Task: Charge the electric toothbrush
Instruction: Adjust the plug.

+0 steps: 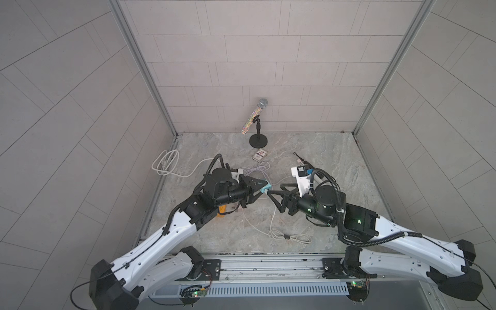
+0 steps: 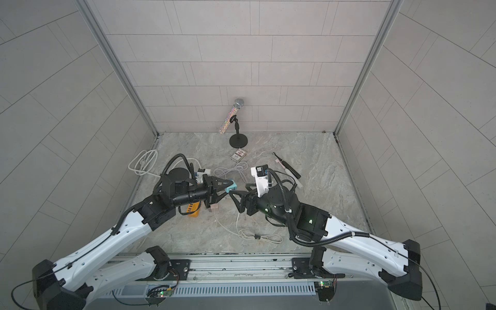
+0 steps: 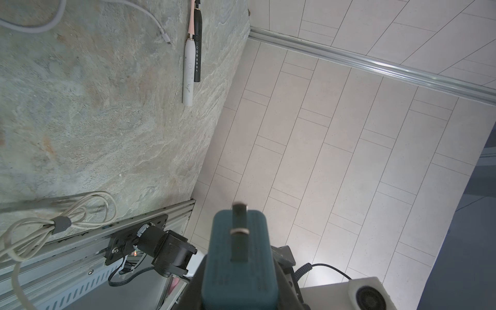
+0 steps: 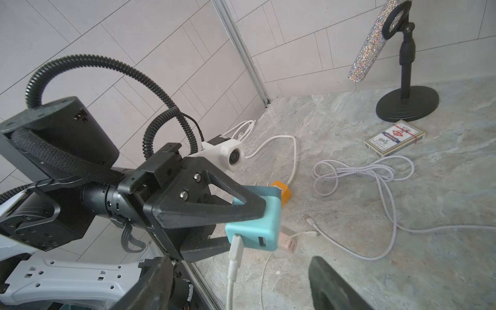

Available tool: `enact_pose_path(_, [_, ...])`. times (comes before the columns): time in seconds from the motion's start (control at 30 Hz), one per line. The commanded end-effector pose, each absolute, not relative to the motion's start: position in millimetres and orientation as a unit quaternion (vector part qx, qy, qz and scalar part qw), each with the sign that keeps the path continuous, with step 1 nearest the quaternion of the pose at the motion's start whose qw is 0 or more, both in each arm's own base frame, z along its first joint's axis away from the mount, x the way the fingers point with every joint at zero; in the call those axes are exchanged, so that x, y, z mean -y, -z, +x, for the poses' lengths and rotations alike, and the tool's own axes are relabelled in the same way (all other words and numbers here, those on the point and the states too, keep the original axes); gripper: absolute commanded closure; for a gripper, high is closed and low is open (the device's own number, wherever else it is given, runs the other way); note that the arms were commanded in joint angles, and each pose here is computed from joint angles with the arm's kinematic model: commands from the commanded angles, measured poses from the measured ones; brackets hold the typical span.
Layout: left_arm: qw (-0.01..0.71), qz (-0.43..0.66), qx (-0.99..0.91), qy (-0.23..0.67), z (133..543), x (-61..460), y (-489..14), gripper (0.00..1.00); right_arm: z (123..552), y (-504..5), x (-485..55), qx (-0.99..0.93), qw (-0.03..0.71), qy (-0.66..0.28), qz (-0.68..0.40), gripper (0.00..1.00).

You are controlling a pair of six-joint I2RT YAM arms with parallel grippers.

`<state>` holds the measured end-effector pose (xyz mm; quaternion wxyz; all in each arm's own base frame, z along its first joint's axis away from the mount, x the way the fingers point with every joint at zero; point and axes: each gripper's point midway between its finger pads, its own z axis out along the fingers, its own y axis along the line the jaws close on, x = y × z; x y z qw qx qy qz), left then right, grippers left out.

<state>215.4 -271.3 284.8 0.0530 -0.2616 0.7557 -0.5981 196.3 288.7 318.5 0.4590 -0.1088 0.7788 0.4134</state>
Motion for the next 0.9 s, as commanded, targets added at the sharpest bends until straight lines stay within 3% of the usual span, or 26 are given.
enact_pose_path(0.0, [0.067, -0.261, -0.736, 0.621, 218, 268, -309, 0.97, 197, -319, -299, -0.780, 0.445, -0.429, -0.094, 0.19])
enact_pose_path(0.8, [0.068, -0.232, -0.737, 0.631, 210, 276, -329, 0.97, 233, -312, -321, -0.783, 0.490, -0.378, -0.068, 0.37])
enact_pose_path(0.87, [0.067, -0.231, -0.740, 0.628, 208, 276, -327, 0.97, 236, -313, -319, -0.782, 0.498, -0.370, -0.067, 0.46])
